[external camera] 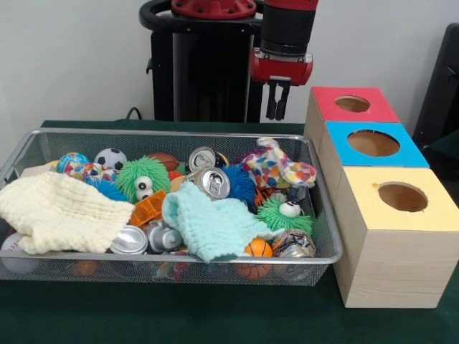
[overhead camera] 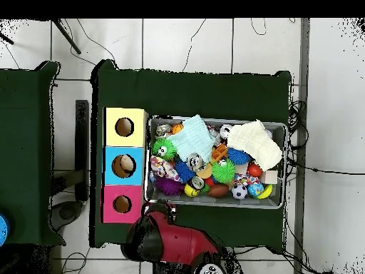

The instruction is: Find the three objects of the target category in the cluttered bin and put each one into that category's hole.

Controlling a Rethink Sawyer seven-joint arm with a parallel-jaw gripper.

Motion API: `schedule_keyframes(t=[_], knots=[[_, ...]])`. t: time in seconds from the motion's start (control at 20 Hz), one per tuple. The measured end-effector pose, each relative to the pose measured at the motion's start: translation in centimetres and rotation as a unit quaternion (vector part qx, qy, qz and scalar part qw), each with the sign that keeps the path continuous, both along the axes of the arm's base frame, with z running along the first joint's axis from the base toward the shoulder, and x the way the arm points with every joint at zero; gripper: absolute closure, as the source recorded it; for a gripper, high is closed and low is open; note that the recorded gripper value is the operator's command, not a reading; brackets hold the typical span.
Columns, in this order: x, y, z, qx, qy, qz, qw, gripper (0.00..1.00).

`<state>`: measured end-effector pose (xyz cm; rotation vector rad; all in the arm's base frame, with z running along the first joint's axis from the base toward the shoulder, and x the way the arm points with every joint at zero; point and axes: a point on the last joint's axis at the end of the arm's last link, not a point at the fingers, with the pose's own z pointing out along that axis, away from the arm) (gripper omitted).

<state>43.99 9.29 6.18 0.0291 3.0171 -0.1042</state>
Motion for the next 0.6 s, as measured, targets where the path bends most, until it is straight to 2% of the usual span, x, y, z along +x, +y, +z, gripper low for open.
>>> schedule_keyframes(t=[0.6], knots=[[-0.29, -0.43, 0.12, 0.0, 0.002, -0.006, 1.0, 1.0]])
